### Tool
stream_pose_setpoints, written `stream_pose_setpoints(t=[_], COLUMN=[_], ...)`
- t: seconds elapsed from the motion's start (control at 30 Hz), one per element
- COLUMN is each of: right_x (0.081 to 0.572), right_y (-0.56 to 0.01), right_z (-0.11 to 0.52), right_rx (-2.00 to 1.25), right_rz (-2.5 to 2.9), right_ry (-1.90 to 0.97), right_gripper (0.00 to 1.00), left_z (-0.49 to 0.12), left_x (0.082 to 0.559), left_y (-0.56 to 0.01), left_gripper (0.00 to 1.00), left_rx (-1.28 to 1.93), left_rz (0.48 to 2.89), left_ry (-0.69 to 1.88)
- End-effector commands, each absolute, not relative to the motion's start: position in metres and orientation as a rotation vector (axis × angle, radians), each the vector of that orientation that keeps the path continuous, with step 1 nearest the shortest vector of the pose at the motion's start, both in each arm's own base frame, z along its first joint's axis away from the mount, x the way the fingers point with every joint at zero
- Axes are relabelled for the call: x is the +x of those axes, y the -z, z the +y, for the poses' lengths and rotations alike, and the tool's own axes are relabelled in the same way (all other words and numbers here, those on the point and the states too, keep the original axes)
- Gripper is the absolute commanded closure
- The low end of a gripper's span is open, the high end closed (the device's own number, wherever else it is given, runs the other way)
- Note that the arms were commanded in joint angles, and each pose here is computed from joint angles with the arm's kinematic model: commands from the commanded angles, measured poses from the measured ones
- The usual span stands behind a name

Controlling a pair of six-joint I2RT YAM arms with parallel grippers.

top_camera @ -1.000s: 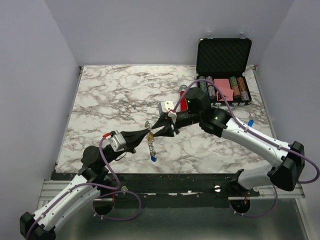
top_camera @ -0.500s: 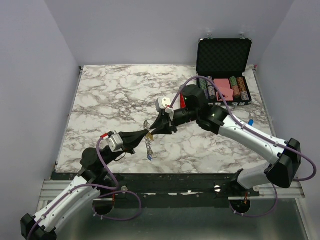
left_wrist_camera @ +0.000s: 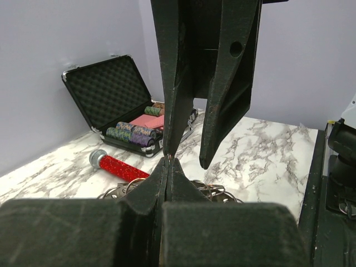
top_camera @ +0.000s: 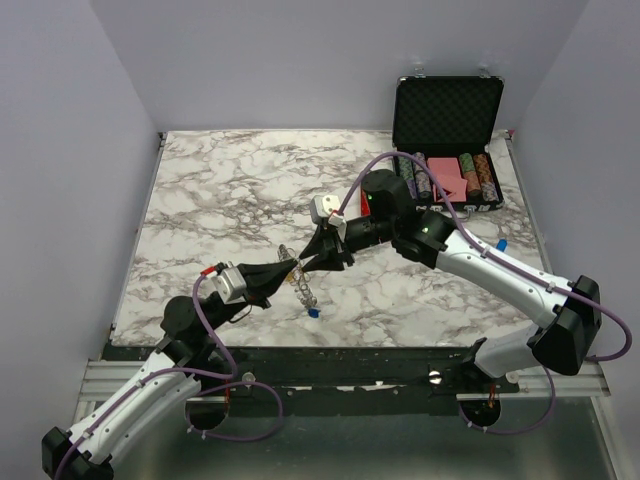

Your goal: Put the keys on the keyring

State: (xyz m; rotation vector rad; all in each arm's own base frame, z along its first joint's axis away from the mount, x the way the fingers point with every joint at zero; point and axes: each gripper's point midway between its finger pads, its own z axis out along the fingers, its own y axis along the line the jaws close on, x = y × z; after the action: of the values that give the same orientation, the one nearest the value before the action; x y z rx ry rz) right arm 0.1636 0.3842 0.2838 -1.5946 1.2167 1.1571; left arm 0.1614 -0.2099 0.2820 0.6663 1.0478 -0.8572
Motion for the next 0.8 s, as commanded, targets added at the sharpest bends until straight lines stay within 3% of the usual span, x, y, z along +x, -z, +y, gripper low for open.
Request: stream_pose_setpoints(t=[0.0, 0.77], right_x=[0.161, 0.165], right_y=[-0.289, -0.302], right_z=[0.386, 0.38], right_rx=[-1.594, -1.578], right_rz=[1.223, 1.21], right_ry=[-1.165, -1.154], right_gripper=[0.62, 0.62], left_z=[-0.209, -0.208], left_x=[0.151, 0.152], left_y=[-0.301, -0.3], left_gripper=[1.0, 1.0], left_rx=[0.67, 0.666], left_rz=[0.956, 0.965], left_ry=[0.879, 0.876])
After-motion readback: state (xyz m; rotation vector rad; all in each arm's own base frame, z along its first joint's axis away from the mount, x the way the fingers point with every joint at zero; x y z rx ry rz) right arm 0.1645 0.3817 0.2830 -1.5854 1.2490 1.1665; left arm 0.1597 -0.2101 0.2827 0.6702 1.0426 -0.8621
